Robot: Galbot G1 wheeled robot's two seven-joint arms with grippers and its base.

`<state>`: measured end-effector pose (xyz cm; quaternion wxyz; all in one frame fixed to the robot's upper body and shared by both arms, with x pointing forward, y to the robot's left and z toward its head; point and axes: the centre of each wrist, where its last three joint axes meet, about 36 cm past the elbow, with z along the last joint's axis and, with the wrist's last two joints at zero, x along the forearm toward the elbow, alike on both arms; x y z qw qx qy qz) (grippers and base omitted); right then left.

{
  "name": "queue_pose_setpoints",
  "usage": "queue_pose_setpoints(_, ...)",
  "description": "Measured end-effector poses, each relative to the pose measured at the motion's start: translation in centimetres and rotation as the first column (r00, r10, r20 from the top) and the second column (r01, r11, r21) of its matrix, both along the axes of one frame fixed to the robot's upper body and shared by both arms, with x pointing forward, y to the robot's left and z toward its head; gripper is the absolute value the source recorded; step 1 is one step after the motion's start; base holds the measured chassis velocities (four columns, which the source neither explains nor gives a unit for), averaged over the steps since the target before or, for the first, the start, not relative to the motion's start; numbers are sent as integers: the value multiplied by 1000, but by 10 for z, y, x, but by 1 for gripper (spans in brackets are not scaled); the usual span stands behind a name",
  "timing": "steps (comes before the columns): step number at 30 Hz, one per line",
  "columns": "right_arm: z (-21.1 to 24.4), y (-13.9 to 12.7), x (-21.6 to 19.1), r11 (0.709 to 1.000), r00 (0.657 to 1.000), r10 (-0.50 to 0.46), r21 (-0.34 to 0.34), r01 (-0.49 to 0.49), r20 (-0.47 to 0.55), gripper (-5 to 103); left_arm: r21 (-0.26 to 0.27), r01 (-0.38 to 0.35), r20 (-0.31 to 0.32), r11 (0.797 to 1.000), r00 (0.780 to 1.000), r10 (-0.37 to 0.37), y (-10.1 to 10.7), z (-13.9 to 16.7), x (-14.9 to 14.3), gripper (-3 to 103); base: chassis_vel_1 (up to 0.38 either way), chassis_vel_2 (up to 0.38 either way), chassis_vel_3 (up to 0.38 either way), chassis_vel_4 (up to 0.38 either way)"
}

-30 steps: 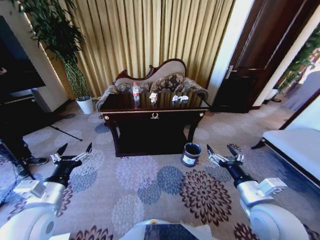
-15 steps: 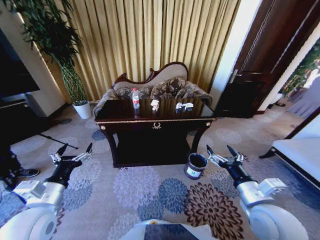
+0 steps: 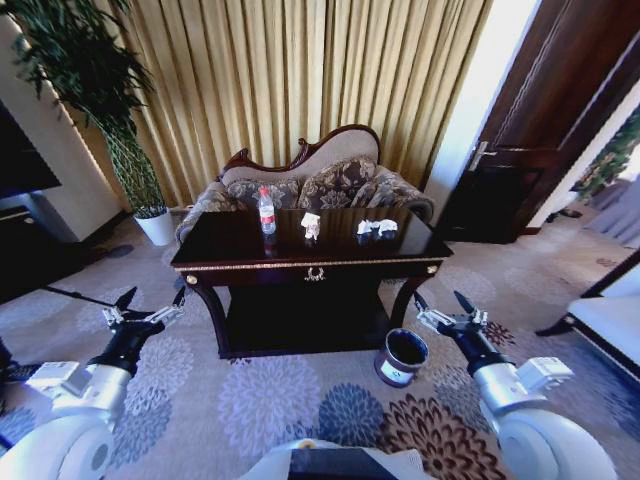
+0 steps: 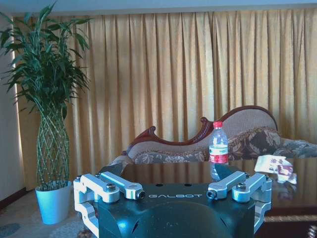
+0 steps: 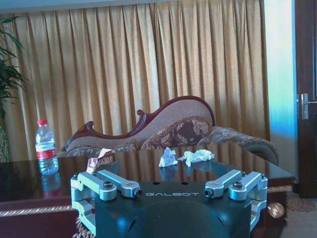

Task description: Move to the front of the table and place the trash on the table into the trash bin.

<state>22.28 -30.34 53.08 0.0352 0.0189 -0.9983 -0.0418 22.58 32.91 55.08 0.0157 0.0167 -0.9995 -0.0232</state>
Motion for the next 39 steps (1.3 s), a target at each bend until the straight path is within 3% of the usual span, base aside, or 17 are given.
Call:
queue_pose_setpoints(27, -6, -3, 10, 1000, 1000, 12, -9, -12, 13, 100, -16, 7, 2, 1000, 1000, -7, 1, 0, 0, 100, -193, 188, 197, -188)
queue_pose_setpoints(33, -8, -15, 33, 1000, 999, 11, -11, -11, -32, 100, 4, -3, 20, 1000, 1000, 3, 8, 4, -4, 100, 11, -43, -18, 33)
queue_pose_setpoints(39, -11, -46, 82, 1000, 995, 11, 4, -10, -98, 100, 21, -10, 56, 1000, 998, 8, 16, 9, -7, 100, 0, 0, 0, 0)
